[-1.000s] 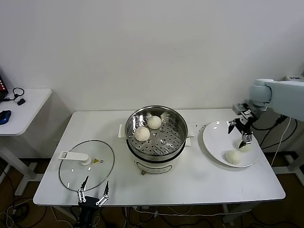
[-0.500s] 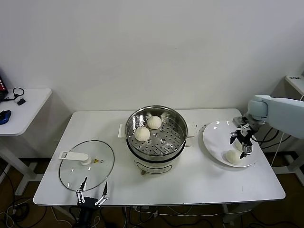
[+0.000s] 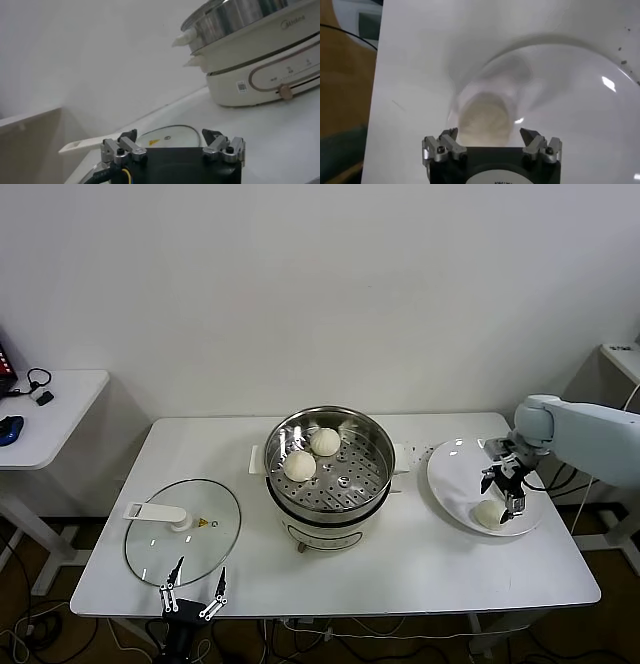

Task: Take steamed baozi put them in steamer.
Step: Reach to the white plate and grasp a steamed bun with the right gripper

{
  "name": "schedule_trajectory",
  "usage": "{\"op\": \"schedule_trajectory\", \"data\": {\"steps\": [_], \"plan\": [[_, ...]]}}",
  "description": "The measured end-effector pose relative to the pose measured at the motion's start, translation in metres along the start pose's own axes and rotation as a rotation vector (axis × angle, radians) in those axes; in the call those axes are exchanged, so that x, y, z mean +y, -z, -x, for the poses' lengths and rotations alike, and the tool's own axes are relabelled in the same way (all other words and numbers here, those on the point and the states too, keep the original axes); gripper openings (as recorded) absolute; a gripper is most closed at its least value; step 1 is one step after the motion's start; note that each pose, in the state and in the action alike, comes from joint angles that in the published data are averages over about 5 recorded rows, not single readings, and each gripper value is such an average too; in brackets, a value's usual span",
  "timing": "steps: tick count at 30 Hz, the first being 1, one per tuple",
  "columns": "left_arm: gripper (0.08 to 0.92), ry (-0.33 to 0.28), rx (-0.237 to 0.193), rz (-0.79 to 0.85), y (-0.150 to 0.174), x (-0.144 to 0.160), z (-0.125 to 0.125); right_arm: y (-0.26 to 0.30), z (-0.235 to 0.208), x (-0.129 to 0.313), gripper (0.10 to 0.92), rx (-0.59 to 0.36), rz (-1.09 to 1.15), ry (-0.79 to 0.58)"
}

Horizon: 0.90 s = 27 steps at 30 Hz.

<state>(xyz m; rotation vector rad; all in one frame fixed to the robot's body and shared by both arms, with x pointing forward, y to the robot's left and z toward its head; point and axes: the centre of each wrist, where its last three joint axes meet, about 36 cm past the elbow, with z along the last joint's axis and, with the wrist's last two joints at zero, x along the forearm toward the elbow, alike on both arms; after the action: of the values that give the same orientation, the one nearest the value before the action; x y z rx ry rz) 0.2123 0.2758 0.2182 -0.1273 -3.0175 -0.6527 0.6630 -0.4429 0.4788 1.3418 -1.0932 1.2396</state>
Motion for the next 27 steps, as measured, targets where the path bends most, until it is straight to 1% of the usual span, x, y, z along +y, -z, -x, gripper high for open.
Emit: {"op": "schedule_trajectory", "data": {"steps": [16, 22, 27], "plan": [[0.823, -0.001, 0.003, 0.000, 0.000, -0.001, 0.000, -0.001, 0.010, 0.002, 0.822, 0.005, 0.001, 0.014], [0.823, -0.002, 0.001, 0.001, 0.000, -0.001, 0.000, -0.001, 0.011, 0.002, 0.775, 0.005, 0.001, 0.012], [0.823, -0.002, 0.000, 0.003, 0.000, 0.000, 0.000, -0.001, 0.012, 0.002, 0.710, 0.006, 0.000, 0.006]]}}
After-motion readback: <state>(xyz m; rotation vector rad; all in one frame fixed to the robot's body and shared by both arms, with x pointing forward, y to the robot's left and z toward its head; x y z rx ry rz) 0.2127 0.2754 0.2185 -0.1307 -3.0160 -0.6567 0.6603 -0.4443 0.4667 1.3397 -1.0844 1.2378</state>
